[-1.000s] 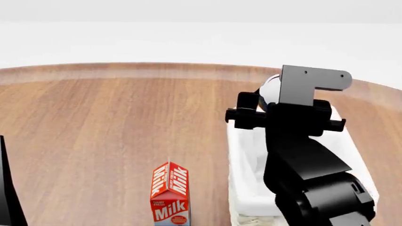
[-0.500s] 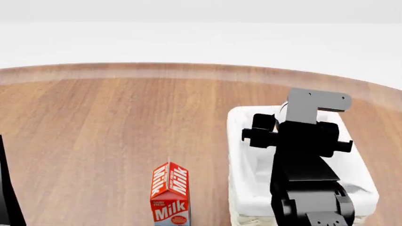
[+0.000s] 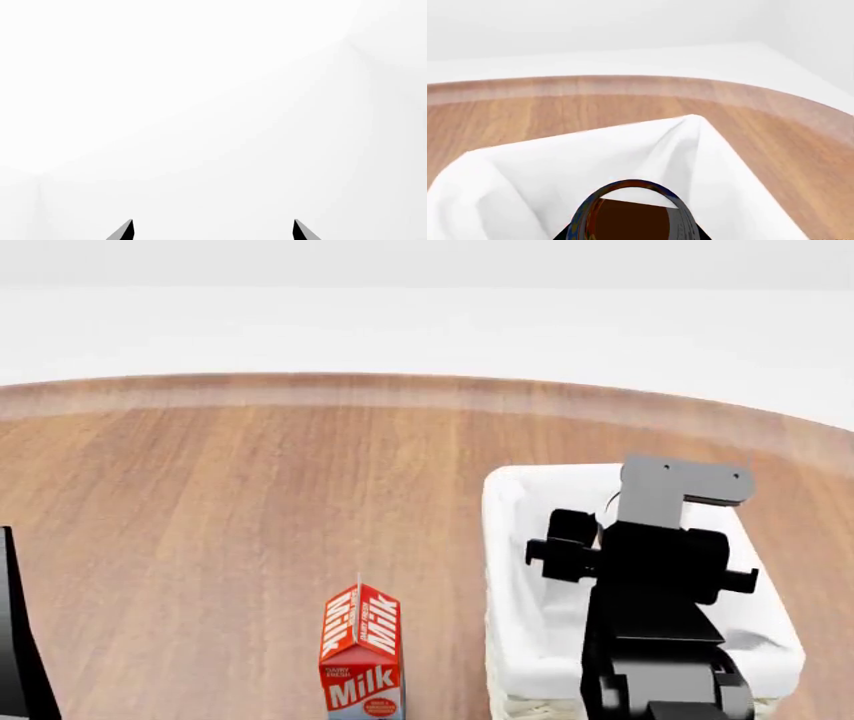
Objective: Pick up the alphabet soup and the tomato sauce, and put them in the basket.
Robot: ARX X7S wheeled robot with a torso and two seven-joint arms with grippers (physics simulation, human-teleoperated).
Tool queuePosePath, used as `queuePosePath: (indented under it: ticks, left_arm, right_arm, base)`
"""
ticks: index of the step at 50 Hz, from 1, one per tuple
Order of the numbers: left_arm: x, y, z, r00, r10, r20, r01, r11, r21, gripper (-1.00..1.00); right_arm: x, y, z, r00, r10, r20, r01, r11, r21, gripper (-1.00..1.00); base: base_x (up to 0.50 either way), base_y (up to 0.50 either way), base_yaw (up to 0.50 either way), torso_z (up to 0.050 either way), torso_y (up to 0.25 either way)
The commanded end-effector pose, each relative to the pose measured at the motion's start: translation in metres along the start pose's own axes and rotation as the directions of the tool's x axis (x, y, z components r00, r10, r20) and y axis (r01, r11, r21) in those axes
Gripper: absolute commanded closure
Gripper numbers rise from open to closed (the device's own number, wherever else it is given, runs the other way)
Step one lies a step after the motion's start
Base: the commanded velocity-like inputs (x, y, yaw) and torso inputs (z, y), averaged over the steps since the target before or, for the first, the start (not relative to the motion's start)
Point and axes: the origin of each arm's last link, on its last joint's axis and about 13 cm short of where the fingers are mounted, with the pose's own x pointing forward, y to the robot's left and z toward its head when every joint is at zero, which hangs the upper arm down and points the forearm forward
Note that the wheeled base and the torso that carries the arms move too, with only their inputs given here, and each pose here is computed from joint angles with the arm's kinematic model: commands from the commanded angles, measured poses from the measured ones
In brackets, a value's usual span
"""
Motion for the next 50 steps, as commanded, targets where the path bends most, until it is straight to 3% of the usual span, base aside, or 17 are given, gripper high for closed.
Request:
queuePosePath:
  ticks: [1,20,21,40,47,50]
  left_arm:
    - [-0.001,0.000,0.000,1.000,-0.001,-0.003,0.001,1.000,-0.001,-1.00]
    - [-0.002,0.000,0.000,1.000,0.002,-0.005,-0.002,1.000,-0.004,-1.00]
    - [-0.002,0.000,0.000,1.000,0.001,-0.005,-0.001,1.000,-0.004,-1.00]
    - [-0.001,0.000,0.000,1.000,0.000,-0.004,0.000,1.000,-0.006,-1.00]
    - [-0.001,0.000,0.000,1.000,0.001,-0.007,-0.001,1.000,-0.003,-1.00]
    - [-0.002,-0.001,0.000,1.000,-0.001,-0.005,0.001,1.000,-0.006,-1.00]
  right_arm:
    - [0.000,0.001,0.004,1.000,0.013,0.022,-0.012,0.999,-0.049,1.00]
    - [0.001,0.001,0.000,1.000,0.008,0.015,-0.008,0.999,-0.042,1.00]
    - [0.001,0.001,0.000,1.000,0.009,0.014,-0.008,0.999,-0.047,-1.00]
    - [-0.007,0.004,0.021,0.996,0.052,0.066,-0.048,0.997,-0.054,-1.00]
    - [-0.034,-0.001,0.059,0.976,0.163,0.142,-0.151,0.985,-0.088,-1.00]
    - [-0.058,-0.005,0.070,0.956,0.245,0.164,-0.222,0.964,-0.143,-1.00]
  base:
    - [0.00,0.00,0.00,0.000,0.000]
    - [0.00,0.00,0.00,0.000,0.001]
    - [0.00,0.00,0.00,0.000,0.000]
    - [0.00,0.00,0.00,0.000,0.000]
    - [0.00,0.00,0.00,0.000,0.000]
    - [0.00,0.00,0.00,0.000,0.000]
